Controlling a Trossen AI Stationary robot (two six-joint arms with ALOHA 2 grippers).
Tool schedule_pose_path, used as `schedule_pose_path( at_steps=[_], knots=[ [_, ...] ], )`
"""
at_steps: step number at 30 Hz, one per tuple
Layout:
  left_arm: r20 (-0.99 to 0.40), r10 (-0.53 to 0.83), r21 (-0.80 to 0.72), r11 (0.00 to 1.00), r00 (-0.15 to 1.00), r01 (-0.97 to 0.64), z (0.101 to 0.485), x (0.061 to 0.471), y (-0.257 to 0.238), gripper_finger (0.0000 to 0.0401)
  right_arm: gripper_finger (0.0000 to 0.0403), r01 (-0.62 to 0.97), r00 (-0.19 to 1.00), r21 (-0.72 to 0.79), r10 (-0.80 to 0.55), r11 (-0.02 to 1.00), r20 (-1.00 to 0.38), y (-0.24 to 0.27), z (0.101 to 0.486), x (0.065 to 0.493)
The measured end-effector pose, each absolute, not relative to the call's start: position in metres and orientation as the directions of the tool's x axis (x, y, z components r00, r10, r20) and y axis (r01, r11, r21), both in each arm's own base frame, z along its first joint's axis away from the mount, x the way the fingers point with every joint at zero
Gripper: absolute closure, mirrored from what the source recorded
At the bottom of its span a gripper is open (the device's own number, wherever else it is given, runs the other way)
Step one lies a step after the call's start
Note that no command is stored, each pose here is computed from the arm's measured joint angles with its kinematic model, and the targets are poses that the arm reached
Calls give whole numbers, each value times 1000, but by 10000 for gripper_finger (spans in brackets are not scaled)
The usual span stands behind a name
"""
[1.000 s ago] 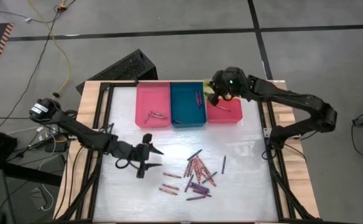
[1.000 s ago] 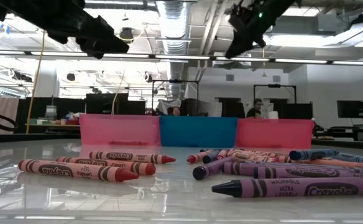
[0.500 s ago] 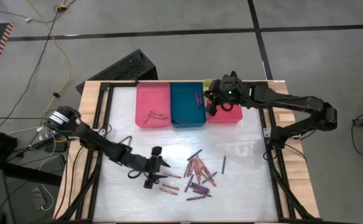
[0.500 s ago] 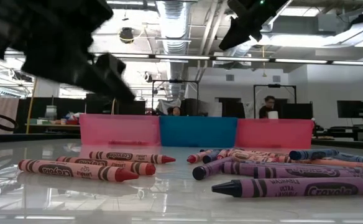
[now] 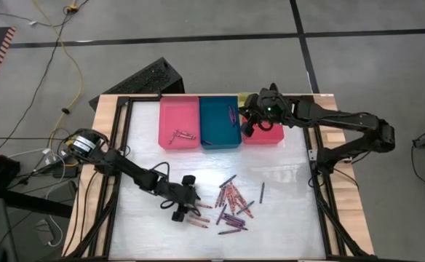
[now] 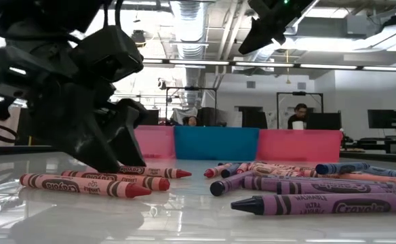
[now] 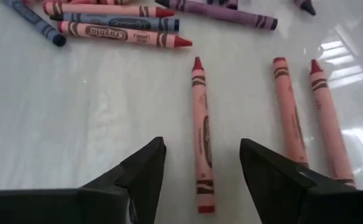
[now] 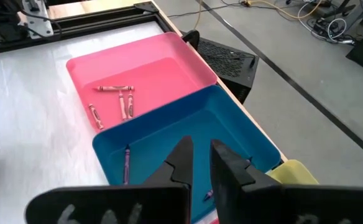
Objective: Sort crayons
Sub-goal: Put the red crayon into the red bin
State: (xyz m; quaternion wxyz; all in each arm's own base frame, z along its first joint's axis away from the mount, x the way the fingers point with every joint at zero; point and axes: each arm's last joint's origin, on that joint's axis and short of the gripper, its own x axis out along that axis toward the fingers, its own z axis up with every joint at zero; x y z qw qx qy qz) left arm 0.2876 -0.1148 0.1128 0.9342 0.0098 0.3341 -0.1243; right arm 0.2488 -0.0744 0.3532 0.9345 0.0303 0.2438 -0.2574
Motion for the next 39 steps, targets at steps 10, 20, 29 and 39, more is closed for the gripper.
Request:
schedule_pose_path(
  at_steps=[10, 20, 29, 39],
  knots=[
    [-693, -193, -32, 971, 695, 238, 106, 284, -109, 270, 352, 504, 749, -53, -466, 862, -471, -74, 353, 249],
    [-728, -144, -2, 978, 671, 209, 103, 280, -107, 370, 352, 504, 749, -53, -467, 862, -470, -74, 353, 249],
    [-709, -139, -28, 985, 692, 169, 105, 281, -107, 393, 352, 505, 764, -27, -461, 863, -452, -72, 355, 251],
    [-536, 65, 147, 989, 842, 17, 163, 274, -98, 395, 352, 396, 858, -27, -380, 918, -347, -44, 365, 262]
  ],
)
